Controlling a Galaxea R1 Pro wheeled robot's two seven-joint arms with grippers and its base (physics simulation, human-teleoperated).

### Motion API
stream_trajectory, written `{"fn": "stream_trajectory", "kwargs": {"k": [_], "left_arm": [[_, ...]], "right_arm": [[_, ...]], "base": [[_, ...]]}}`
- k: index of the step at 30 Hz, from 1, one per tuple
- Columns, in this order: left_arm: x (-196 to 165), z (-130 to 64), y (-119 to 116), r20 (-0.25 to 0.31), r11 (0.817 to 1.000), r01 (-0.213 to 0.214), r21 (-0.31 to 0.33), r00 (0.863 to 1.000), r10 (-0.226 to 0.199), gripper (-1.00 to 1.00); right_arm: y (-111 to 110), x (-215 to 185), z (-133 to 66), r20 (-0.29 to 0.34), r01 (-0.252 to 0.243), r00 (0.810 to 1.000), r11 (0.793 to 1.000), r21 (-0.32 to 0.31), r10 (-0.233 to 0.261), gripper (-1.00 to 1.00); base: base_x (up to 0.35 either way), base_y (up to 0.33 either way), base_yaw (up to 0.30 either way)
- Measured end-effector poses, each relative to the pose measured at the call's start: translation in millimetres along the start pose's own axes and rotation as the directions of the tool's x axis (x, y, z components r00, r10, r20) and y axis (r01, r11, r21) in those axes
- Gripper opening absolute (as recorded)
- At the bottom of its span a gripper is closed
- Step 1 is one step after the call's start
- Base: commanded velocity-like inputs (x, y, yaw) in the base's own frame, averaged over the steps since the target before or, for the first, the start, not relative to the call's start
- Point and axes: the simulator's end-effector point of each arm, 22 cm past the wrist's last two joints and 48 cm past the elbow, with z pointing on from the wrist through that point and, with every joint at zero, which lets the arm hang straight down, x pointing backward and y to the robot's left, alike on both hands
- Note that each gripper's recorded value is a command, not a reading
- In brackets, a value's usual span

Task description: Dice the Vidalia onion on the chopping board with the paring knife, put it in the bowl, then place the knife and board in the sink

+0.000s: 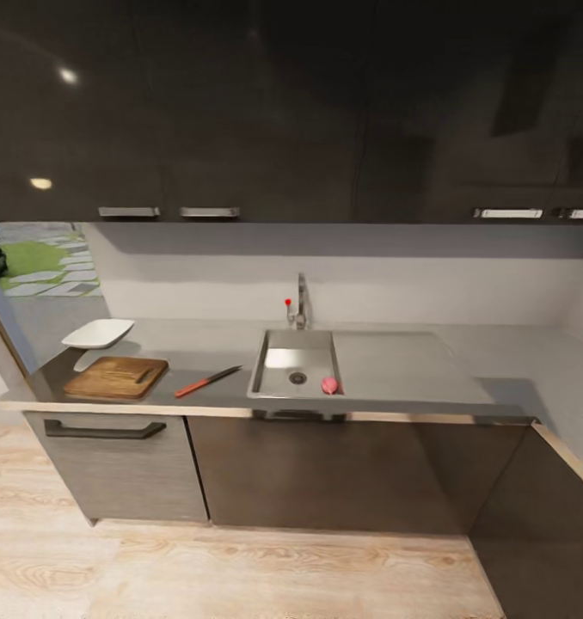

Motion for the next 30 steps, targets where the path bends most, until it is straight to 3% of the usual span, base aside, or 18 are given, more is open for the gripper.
{"fn": "stream_trajectory", "kwargs": {"k": [9,10,11,14,19,22,25,26,27,30], "left_arm": [[-7.2,0.6,-3.0,0.01,1.0,0.004,0.001,1.0,-0.004,1.0],[-8.1,2.8,-6.9,-0.003,1.0,0.011,0.004,1.0,-0.011,1.0],[-21.5,18.5,-20.2,-0.063,1.0,0.021,0.021,0.998,-0.02,1.0],[-52.8,37.7,-32.1,-0.095,0.999,0.021,0.042,0.995,-0.017,1.0],[-134.4,70.9,-67.1,-0.086,0.994,-0.004,0.109,0.996,0.013,1.0],[-190.0,84.0,-119.1,-0.099,0.977,-0.083,0.198,0.99,0.104,1.0],[-232.7,88.3,-142.7,-0.091,0.967,-0.124,0.222,0.985,0.147,1.0],[-269.2,87.7,-162.8,-0.084,0.962,-0.139,0.235,0.983,0.163,1.0],[-327.2,86.3,-176.0,-0.002,0.959,-0.16,0.236,0.986,0.165,1.0],[-366.3,83.8,-192.3,0.041,0.954,-0.17,0.245,0.985,0.165,1.0]], "right_arm": [[4.4,10.6,-3.0,-0.023,-0.007,1.0,1.0,-0.009,0.007,1.0],[5.8,14.1,-3.9,-0.031,-0.009,0.999,1.0,-0.012,0.009,1.0],[8.0,19.3,-5.5,-0.042,-0.013,0.999,1.0,-0.016,0.012,1.0],[8.7,21.3,-6.0,-0.047,-0.014,0.999,1.0,-0.017,0.013,1.0],[10.3,26.1,-7.4,-0.058,-0.018,0.998,1.0,-0.02,0.017,1.0],[11.1,28.5,-8.3,-0.063,-0.021,0.998,1.0,-0.021,0.02,1.0],[11.3,28.9,-8.4,-0.064,-0.022,0.998,1.0,-0.021,0.02,1.0],[11.4,29.2,-8.6,-0.064,-0.022,0.998,1.0,-0.021,0.021,1.0],[11.3,29.1,-8.4,-0.064,-0.022,0.998,1.0,-0.021,0.021,1.0],[11.4,29.2,-8.5,-0.064,-0.022,0.998,1.0,-0.021,0.021,1.0]], "base": [[-0.034,-0.049,0.0],[-0.002,-0.003,0.0],[-0.001,-0.002,0.0],[-0.001,-0.001,0.0],[0.0,0.0,0.0],[0.0,0.0,0.0],[0.0,0.0,0.0],[0.0,0.0,0.0],[0.0,0.0,0.0],[0.0,0.0,0.0]]}}
